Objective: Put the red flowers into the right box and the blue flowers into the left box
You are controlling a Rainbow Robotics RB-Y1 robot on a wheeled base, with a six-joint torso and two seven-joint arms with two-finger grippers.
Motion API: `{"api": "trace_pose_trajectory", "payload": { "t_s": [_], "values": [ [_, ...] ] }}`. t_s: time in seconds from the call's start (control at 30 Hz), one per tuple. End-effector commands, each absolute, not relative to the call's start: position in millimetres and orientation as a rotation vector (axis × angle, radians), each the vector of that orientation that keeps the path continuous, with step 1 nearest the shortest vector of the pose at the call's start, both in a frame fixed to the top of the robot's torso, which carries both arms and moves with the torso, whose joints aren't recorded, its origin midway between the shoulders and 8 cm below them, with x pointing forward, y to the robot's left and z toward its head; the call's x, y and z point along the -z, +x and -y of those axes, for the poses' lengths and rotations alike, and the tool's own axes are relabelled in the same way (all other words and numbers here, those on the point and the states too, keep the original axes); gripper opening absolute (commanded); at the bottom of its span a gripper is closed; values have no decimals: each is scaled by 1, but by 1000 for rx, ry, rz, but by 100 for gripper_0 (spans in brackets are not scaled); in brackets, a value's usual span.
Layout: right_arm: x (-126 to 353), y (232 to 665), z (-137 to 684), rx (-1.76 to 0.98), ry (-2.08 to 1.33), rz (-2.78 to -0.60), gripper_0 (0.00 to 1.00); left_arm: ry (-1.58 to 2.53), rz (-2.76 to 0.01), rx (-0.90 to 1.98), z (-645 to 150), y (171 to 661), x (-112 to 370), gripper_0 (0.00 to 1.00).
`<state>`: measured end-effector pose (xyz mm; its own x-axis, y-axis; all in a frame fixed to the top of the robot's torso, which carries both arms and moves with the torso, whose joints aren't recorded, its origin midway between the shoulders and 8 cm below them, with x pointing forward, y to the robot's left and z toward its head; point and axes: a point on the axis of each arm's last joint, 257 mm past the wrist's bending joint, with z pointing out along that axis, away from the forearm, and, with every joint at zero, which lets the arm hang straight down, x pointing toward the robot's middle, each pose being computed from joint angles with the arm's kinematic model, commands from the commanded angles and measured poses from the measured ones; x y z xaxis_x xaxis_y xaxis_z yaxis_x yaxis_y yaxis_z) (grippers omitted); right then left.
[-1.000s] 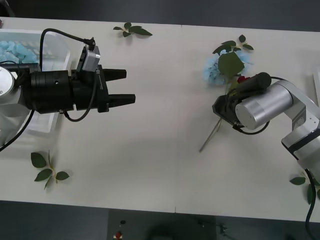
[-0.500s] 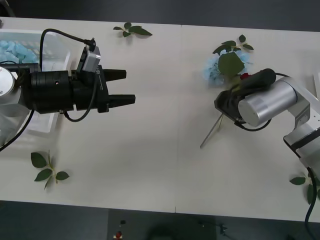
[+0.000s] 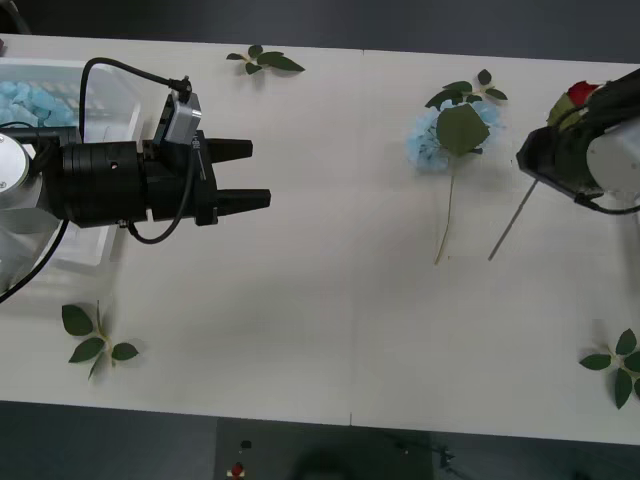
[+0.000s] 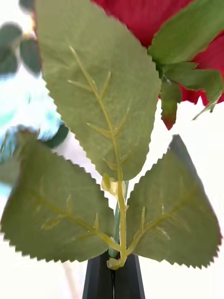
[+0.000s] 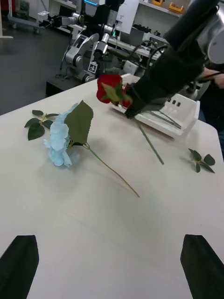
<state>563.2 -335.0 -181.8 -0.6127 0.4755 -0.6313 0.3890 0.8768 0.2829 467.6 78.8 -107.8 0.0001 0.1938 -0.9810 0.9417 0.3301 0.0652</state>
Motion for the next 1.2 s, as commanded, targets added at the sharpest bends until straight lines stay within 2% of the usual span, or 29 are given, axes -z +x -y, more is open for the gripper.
{"api": "trace_pose_trajectory", "payload": {
  "t_s": [0.03, 0.47, 0.93, 1.2],
  "values": [
    [123, 565, 393, -7, 500, -2246, 0, 1058, -1489, 871, -76, 465, 112, 89],
    [86, 540, 544, 422, 340, -2269, 0, 1054, -1489, 868, -76, 466, 111, 89],
    [114, 515, 675, 783, 173, -2273, 0, 1054, -1487, 867, -76, 466, 111, 89],
    [130, 503, 693, 860, 109, -2286, 0, 1052, -1489, 865, -76, 467, 111, 89]
  ]
}}
